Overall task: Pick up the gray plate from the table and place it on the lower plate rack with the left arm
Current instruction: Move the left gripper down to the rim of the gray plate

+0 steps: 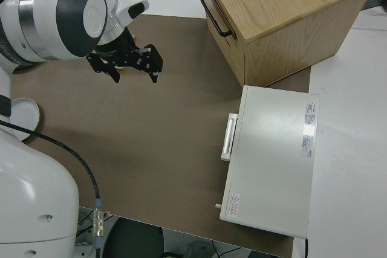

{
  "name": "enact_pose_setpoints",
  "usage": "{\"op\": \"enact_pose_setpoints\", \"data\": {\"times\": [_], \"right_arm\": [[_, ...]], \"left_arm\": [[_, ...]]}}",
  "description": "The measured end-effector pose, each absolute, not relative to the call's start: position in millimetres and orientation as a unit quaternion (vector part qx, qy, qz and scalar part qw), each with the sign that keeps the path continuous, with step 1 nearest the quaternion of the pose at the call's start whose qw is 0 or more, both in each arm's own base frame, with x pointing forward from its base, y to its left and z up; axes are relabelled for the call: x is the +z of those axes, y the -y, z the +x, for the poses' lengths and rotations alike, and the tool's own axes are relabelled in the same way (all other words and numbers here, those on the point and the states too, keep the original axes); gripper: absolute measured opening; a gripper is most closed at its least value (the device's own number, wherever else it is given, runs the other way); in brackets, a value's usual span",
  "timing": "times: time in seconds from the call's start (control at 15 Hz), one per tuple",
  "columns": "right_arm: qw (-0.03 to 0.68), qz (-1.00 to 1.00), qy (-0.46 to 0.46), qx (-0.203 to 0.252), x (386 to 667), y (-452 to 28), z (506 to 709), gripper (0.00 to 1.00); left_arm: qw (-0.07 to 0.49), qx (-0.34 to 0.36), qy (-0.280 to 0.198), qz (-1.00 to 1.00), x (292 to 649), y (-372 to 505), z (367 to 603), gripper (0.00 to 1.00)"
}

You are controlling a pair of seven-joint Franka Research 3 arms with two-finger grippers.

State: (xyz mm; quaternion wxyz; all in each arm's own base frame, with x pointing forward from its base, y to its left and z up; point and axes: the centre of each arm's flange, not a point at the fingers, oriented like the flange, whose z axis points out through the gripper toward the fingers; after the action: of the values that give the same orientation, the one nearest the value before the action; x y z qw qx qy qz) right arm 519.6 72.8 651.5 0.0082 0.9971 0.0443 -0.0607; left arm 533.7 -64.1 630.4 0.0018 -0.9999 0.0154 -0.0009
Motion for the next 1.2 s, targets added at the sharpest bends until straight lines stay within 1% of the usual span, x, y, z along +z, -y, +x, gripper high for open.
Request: {"op": "enact_pose_setpoints", "data": {"times": [0.27,0.47,0.53,0.6,0.87,1.07,1.2], "right_arm": [[0.008,0.997,-0.044,-0.061,652,-73,520,0.99],[0.008,0.997,-0.044,-0.061,652,-73,520,0.99],[0.008,0.997,-0.044,-0.061,652,-73,520,0.99],[0.008,0.997,-0.044,-0.061,652,-73,520,0.99],[0.008,0.997,-0.044,-0.061,652,-73,520,0.99],[0.008,0.997,-0.044,-0.061,652,-73,520,0.99],[0.008,0.997,-0.044,-0.061,652,-73,520,0.99]], "left_arm": [[0.003,0.008,-0.015,-1.000,624,63,533,1.00],[0.004,0.018,-0.015,-1.000,606,64,535,1.00],[0.004,0.017,-0.015,-1.000,598,64,537,1.00],[0.004,0.016,-0.015,-1.000,581,64,539,1.00],[0.005,0.016,-0.015,-1.000,537,60,540,1.00],[0.011,0.022,-0.017,-1.000,501,53,536,1.00],[0.025,0.032,-0.019,-0.999,482,48,530,1.00]]}}
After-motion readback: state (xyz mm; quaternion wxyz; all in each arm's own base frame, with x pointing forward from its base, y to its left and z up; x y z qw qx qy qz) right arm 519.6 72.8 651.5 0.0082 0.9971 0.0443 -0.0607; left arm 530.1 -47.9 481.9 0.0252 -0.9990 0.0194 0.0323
